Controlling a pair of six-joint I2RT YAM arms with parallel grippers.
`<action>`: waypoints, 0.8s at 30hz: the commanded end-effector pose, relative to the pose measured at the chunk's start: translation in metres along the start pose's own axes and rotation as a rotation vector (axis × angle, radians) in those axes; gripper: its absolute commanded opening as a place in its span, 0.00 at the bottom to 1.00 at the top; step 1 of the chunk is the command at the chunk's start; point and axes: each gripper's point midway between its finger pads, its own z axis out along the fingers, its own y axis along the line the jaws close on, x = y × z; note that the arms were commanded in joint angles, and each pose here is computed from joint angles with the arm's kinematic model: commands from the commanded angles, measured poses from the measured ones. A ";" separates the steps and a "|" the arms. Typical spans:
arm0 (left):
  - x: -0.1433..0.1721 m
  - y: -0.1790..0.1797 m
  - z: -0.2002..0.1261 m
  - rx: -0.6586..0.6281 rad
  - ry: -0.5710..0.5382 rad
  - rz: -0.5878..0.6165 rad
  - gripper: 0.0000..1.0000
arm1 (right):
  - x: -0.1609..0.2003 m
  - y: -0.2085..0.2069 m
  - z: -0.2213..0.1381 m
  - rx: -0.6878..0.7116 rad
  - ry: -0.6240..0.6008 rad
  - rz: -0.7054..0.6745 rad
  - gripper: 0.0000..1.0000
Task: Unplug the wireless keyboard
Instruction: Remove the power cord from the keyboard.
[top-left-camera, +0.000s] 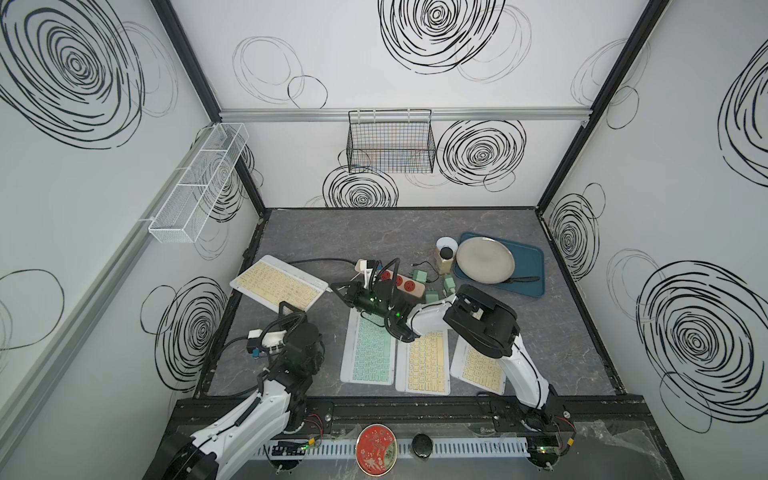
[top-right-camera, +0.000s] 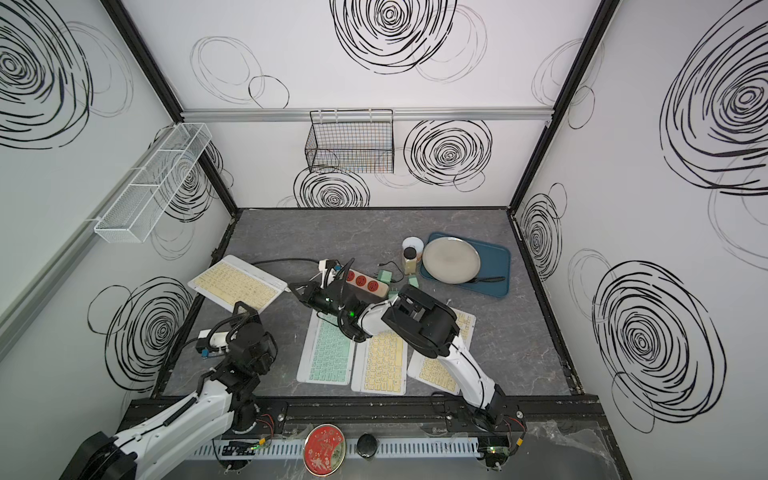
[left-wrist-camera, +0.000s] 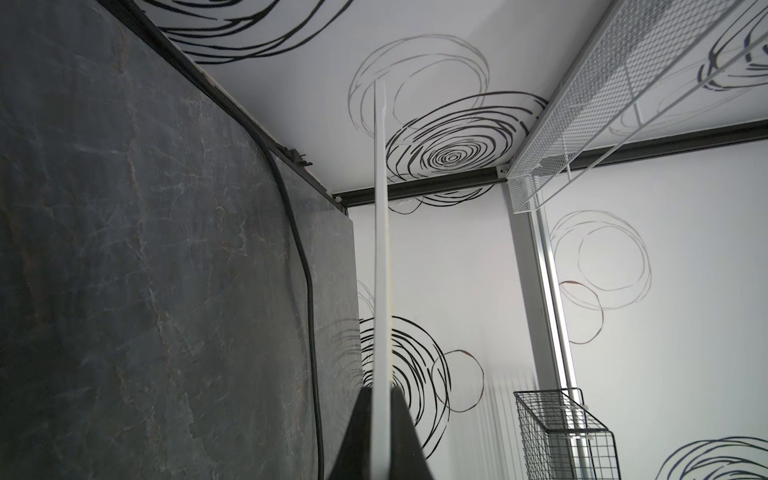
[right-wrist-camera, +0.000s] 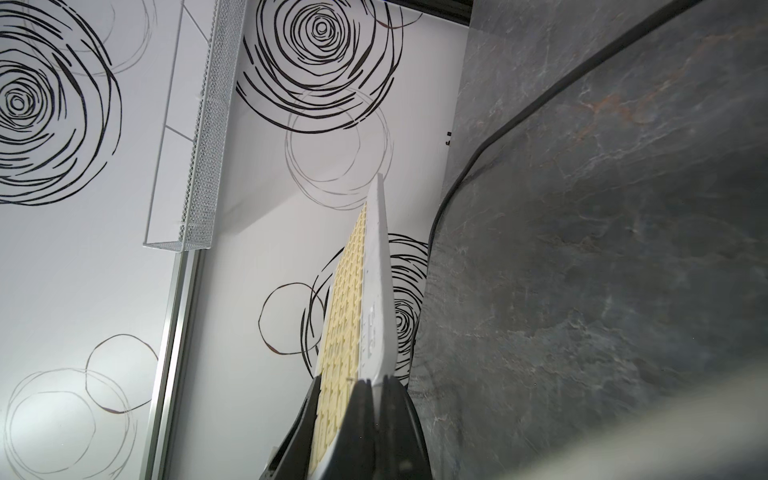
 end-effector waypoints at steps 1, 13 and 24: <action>-0.033 0.013 -0.006 -0.016 -0.174 0.063 0.00 | 0.005 0.010 0.009 -0.039 0.018 0.008 0.00; -0.036 0.017 -0.008 -0.005 -0.227 0.019 0.00 | 0.048 0.033 0.001 -0.015 -0.023 0.051 0.00; -0.046 0.014 -0.011 -0.007 -0.265 0.045 0.00 | 0.036 0.037 0.007 -0.044 -0.023 0.048 0.00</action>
